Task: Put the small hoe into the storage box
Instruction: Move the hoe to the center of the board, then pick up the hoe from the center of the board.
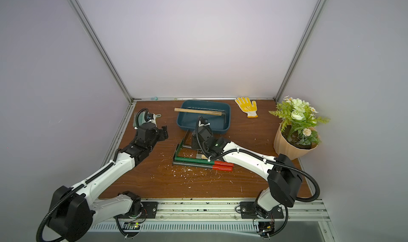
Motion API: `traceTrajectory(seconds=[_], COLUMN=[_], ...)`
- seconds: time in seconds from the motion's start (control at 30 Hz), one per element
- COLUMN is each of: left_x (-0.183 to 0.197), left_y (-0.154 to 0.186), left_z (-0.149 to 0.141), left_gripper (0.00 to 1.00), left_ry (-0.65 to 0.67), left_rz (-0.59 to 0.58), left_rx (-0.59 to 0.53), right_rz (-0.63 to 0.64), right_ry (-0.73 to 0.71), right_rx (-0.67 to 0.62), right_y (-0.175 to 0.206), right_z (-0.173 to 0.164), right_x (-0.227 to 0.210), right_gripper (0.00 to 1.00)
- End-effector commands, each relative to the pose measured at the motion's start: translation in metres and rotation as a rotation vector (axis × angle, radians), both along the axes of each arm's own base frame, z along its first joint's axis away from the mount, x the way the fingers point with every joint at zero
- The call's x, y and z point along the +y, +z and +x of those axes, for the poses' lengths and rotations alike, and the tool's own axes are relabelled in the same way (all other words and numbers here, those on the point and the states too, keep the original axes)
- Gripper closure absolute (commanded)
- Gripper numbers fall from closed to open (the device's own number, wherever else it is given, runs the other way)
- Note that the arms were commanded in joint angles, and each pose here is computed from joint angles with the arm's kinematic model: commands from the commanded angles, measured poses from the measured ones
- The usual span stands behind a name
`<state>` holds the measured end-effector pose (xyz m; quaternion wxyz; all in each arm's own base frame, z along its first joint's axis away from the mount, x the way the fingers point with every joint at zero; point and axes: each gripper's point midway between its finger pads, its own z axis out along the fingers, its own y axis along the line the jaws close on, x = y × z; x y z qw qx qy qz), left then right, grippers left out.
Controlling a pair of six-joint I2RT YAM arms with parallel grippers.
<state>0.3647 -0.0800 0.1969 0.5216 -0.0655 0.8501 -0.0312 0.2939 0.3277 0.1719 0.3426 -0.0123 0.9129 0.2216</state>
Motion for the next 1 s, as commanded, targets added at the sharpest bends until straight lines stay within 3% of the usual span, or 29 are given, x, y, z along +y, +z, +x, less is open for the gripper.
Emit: traceTrajectory(seconds=[0.0,0.63,0.97], left_x=[0.000,0.002,0.000], left_y=[0.006,0.008,0.005], left_z=[0.005,0.004,0.005], left_gripper=[0.21,0.21,0.21], left_ry=[0.002,-0.003,-0.010], left_rz=[-0.029,-0.045,-0.048], left_rx=[-0.005,-0.009,0.000], right_rz=[-0.050,-0.155,-0.154], right_ry=[-0.070,-0.269,-0.288], right_rx=[0.018,0.015,-0.003], right_y=[-0.003,-0.072,-0.071], right_z=[0.007,0.055,0.064], right_x=[-0.009,-0.013,-0.009], right_gripper=[0.49,0.54,0.80])
